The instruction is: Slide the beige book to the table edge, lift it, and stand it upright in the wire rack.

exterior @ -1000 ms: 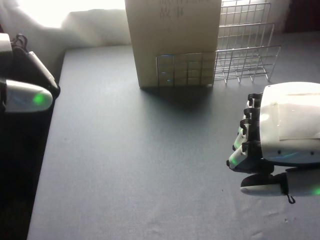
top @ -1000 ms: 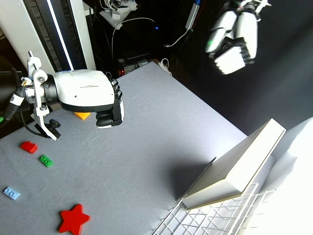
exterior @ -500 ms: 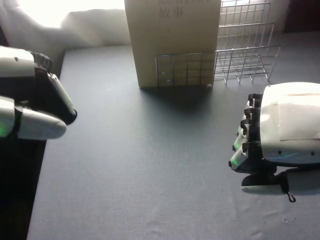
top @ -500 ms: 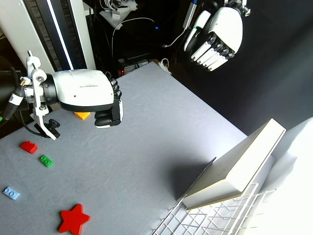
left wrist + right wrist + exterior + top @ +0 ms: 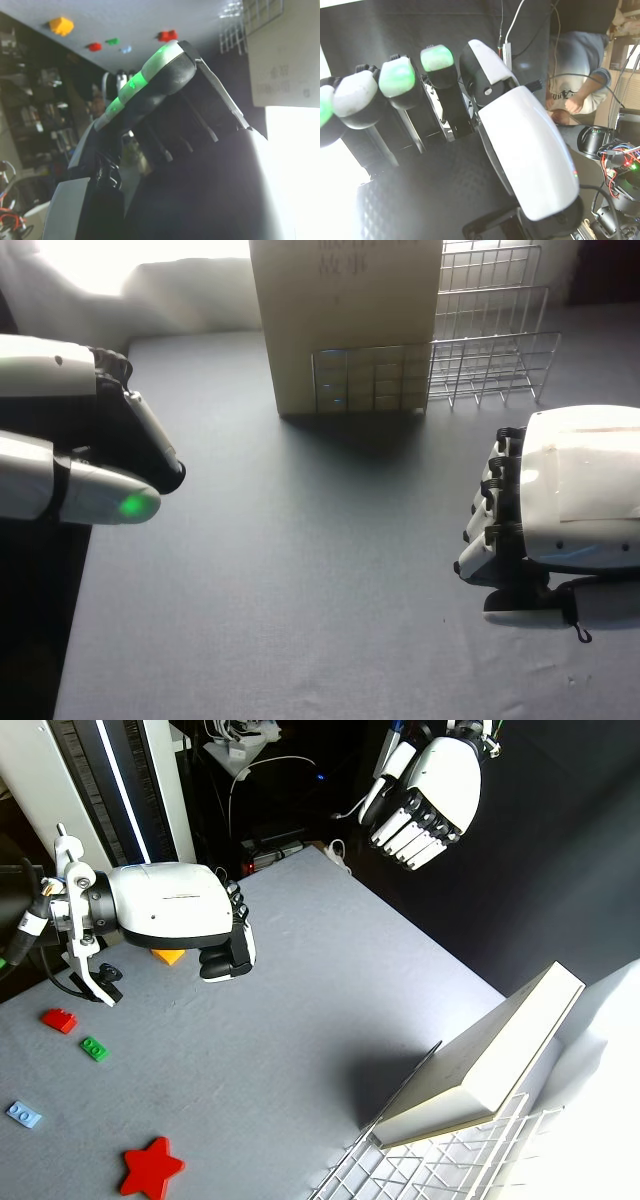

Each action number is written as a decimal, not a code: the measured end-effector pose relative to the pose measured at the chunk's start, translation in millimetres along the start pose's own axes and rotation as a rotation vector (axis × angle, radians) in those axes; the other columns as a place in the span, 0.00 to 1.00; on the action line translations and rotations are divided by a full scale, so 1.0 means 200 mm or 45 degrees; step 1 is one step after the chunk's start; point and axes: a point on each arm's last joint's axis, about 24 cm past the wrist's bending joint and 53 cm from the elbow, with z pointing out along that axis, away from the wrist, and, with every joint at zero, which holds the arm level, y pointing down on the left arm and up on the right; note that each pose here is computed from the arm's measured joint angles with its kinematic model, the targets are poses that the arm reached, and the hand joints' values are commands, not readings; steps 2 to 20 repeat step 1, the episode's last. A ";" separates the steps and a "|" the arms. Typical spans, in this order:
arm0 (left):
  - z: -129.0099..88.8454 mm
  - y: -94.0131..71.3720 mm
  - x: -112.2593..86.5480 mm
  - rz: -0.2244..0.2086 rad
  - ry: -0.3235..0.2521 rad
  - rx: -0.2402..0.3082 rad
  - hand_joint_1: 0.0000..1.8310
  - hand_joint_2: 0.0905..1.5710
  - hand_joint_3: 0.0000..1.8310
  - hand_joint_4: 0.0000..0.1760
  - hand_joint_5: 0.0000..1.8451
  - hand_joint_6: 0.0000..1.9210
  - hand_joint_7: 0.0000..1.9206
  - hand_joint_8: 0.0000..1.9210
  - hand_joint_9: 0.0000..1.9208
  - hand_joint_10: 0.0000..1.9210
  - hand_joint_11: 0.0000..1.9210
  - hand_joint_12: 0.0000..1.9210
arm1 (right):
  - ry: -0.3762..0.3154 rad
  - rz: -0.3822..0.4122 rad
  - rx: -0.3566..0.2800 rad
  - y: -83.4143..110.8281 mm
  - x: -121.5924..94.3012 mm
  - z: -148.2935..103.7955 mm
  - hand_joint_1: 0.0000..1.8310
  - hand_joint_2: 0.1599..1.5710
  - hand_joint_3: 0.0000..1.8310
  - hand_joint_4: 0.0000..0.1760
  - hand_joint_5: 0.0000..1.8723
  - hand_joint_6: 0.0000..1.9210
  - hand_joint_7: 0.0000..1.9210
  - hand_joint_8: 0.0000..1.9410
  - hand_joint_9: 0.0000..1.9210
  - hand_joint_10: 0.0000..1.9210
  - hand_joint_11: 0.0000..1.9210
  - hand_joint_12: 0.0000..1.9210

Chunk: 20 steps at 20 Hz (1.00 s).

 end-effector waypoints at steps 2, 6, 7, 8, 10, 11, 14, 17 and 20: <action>0.00 0.00 0.00 0.001 0.000 0.001 0.20 0.96 0.00 0.00 0.57 1.00 0.61 1.00 0.63 1.00 0.62 1.00 | 0.000 -0.001 0.000 0.00 0.00 0.00 0.26 0.93 0.00 0.00 0.56 1.00 0.62 1.00 0.63 1.00 0.64 1.00; 0.00 0.00 0.00 0.001 0.000 0.001 0.20 0.96 0.00 0.00 0.57 1.00 0.61 1.00 0.63 1.00 0.62 1.00 | 0.000 -0.001 0.000 0.00 0.00 0.00 0.26 0.93 0.00 0.00 0.56 1.00 0.62 1.00 0.63 1.00 0.64 1.00; 0.00 0.00 0.00 0.001 0.000 0.001 0.20 0.96 0.00 0.00 0.57 1.00 0.61 1.00 0.63 1.00 0.62 1.00 | 0.000 -0.001 0.000 0.00 0.00 0.00 0.26 0.93 0.00 0.00 0.56 1.00 0.62 1.00 0.63 1.00 0.64 1.00; 0.00 0.00 0.00 0.001 0.000 0.001 0.20 0.96 0.00 0.00 0.57 1.00 0.61 1.00 0.63 1.00 0.62 1.00 | 0.000 -0.001 0.000 0.00 0.00 0.00 0.26 0.93 0.00 0.00 0.56 1.00 0.62 1.00 0.63 1.00 0.64 1.00; 0.00 0.00 0.00 0.001 0.000 0.001 0.20 0.96 0.00 0.00 0.57 1.00 0.61 1.00 0.63 1.00 0.62 1.00 | 0.000 -0.001 0.000 0.00 0.00 0.00 0.26 0.93 0.00 0.00 0.56 1.00 0.62 1.00 0.63 1.00 0.64 1.00; 0.00 0.00 0.00 0.001 0.000 0.001 0.20 0.96 0.00 0.00 0.57 1.00 0.61 1.00 0.63 1.00 0.62 1.00 | 0.000 -0.001 0.000 0.00 0.00 0.00 0.26 0.93 0.00 0.00 0.56 1.00 0.62 1.00 0.63 1.00 0.64 1.00; 0.00 0.00 0.00 0.001 0.000 0.001 0.20 0.96 0.00 0.00 0.57 1.00 0.61 1.00 0.63 1.00 0.62 1.00 | 0.000 -0.001 0.000 0.00 0.00 0.00 0.26 0.93 0.00 0.00 0.56 1.00 0.62 1.00 0.63 1.00 0.64 1.00; 0.00 0.00 0.00 0.001 0.000 0.001 0.20 0.96 0.00 0.00 0.57 1.00 0.61 1.00 0.63 1.00 0.62 1.00 | 0.000 -0.001 0.000 0.00 0.00 0.00 0.26 0.93 0.00 0.00 0.56 1.00 0.62 1.00 0.63 1.00 0.64 1.00; 0.00 0.00 0.00 0.001 0.000 0.001 0.20 0.96 0.00 0.00 0.57 1.00 0.61 1.00 0.63 1.00 0.62 1.00 | 0.000 -0.001 0.000 0.00 0.00 0.00 0.26 0.93 0.00 0.00 0.56 1.00 0.62 1.00 0.63 1.00 0.64 1.00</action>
